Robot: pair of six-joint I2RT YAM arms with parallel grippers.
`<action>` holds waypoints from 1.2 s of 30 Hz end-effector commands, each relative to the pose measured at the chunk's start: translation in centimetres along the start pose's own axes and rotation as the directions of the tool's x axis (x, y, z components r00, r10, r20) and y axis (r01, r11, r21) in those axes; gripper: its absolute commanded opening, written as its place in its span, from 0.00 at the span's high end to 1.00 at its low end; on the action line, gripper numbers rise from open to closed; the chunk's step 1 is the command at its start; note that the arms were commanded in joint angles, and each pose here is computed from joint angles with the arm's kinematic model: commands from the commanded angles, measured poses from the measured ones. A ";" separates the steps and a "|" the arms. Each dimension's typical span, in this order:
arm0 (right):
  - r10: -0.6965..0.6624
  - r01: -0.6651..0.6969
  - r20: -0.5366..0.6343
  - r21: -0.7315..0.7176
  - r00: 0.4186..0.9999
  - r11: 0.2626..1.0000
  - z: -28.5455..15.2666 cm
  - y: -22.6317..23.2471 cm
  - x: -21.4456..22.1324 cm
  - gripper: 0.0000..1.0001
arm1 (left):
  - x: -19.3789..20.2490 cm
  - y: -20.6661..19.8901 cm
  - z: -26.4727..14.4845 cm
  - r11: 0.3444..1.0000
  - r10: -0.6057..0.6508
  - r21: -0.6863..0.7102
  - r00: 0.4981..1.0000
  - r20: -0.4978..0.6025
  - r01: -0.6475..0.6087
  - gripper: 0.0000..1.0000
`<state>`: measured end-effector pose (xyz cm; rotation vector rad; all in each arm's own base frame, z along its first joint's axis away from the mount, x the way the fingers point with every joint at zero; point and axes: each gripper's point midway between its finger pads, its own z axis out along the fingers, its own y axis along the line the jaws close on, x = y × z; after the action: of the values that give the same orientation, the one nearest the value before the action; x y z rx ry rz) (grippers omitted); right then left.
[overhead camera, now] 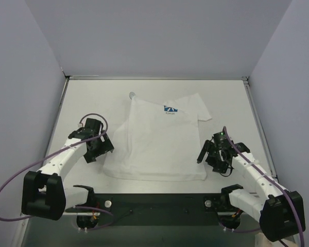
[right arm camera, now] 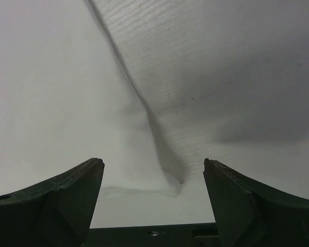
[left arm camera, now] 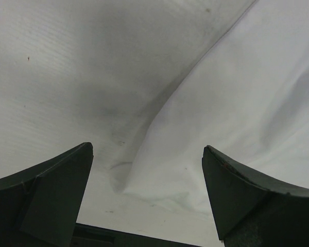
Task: Pin the brooch onto the clothing
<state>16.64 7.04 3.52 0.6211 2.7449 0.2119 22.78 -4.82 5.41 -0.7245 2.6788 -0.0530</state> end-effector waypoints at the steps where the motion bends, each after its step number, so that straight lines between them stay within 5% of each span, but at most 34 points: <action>1: 0.034 -0.035 -0.131 0.000 0.991 0.999 0.0 -0.5 3.0 0.20 | 2.7 1.2 -0.3 0.998 -0.053 -0.038 0.997 -0.063 0.050 0.03; 9: 0.006 -0.008 -0.208 -0.009 0.978 1.000 0.4 -0.5 5.3 0.31 | 7.3 0.3 -0.6 0.999 -0.026 -0.052 0.983 -0.180 0.017 0.04; 19: -0.001 0.008 -0.258 0.028 0.966 1.000 1.6 -1.0 6.6 0.39 | 7.4 2.1 -0.5 0.987 -0.034 -0.160 0.996 -0.085 0.020 0.09; 20: -0.001 0.008 -0.257 0.027 0.966 1.000 1.7 -1.0 6.6 0.48 | 7.1 2.1 -0.5 0.985 -0.030 -0.170 0.997 -0.075 0.017 0.09; 25: -0.002 0.010 -0.257 0.028 0.966 1.000 2.0 -1.0 6.6 0.56 | 6.4 2.1 1.0 0.984 0.029 -0.176 0.999 -0.045 -0.036 0.09; 28: 0.000 0.008 -0.262 0.030 0.965 1.000 2.1 -1.0 6.6 0.70 | 6.7 1.9 1.9 0.984 0.063 -0.164 0.996 -0.057 -0.071 0.11; 32: 0.002 0.001 -0.258 0.010 0.966 1.000 1.9 -0.5 6.4 0.91 | 6.8 1.3 2.3 0.988 0.092 -0.121 0.994 -0.058 -0.099 0.29; 35: -0.004 0.002 -0.243 -0.010 0.970 1.000 1.6 0.0 6.0 1.00 | 7.0 -0.3 2.0 0.994 0.110 -0.016 0.992 -0.063 -0.111 0.60; 36: -0.006 0.001 -0.237 -0.018 0.971 1.000 1.5 0.2 5.8 1.00 | 6.9 -0.8 1.6 0.993 0.116 0.022 0.992 -0.056 -0.115 0.84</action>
<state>12.80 9.76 0.15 0.6209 2.9553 0.3248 17.21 -7.55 1.24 -0.6574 2.8039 0.0731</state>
